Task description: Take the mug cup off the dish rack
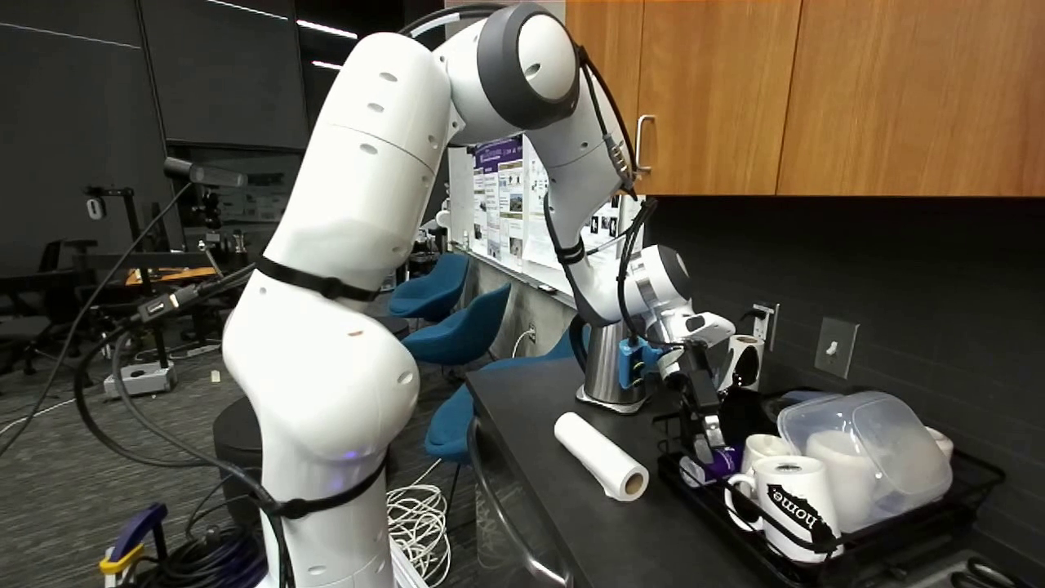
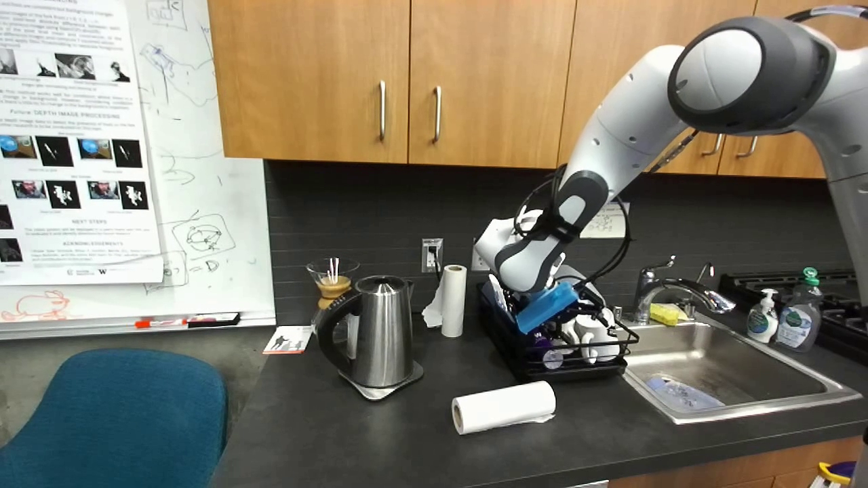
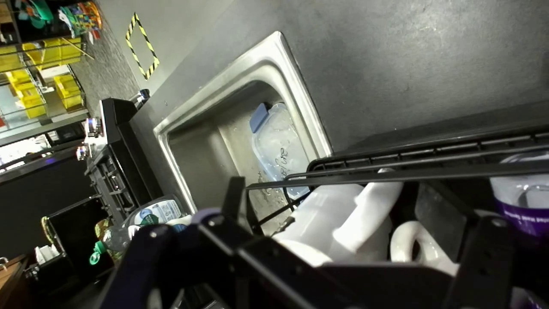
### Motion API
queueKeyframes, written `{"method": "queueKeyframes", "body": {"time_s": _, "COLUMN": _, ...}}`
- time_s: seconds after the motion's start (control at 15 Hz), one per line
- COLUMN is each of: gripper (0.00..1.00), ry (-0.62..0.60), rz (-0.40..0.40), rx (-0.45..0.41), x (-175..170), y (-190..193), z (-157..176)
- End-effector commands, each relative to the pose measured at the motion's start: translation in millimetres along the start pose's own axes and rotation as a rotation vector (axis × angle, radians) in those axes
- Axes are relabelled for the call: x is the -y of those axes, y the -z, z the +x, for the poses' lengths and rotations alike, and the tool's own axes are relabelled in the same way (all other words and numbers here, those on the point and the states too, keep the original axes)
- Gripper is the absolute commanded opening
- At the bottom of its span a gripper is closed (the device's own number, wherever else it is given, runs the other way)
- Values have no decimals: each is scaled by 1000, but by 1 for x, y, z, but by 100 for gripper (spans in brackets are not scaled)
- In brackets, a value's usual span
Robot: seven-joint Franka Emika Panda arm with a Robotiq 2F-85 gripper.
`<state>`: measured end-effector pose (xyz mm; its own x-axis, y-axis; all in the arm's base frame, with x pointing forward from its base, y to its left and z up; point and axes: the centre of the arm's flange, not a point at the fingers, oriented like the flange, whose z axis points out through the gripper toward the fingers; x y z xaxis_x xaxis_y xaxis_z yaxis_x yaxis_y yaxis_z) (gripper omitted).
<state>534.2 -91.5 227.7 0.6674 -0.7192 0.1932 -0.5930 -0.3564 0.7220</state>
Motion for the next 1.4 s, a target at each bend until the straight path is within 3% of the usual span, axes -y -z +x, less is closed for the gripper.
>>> {"method": "queueKeyframes", "body": {"time_s": 0.0, "gripper": 100, "ry": -17, "rz": 16, "rx": 1, "x": 6, "y": -2, "z": 7}}
{"method": "queueKeyframes", "body": {"time_s": 0.4, "gripper": 100, "ry": -42, "rz": 2, "rx": 7, "x": 4, "y": -14, "z": 15}}
{"method": "queueKeyframes", "body": {"time_s": 0.67, "gripper": 100, "ry": -103, "rz": -48, "rx": 50, "x": -6, "y": -47, "z": 31}}
{"method": "queueKeyframes", "body": {"time_s": 1.07, "gripper": 100, "ry": -129, "rz": -57, "rx": 92, "x": -3, "y": -71, "z": 32}}
{"method": "queueKeyframes", "body": {"time_s": 1.13, "gripper": 75, "ry": -130, "rz": -53, "rx": 90, "x": -1, "y": -72, "z": 32}}
{"method": "queueKeyframes", "body": {"time_s": 1.33, "gripper": 62, "ry": -134, "rz": -38, "rx": 74, "x": 2, "y": -71, "z": 33}}
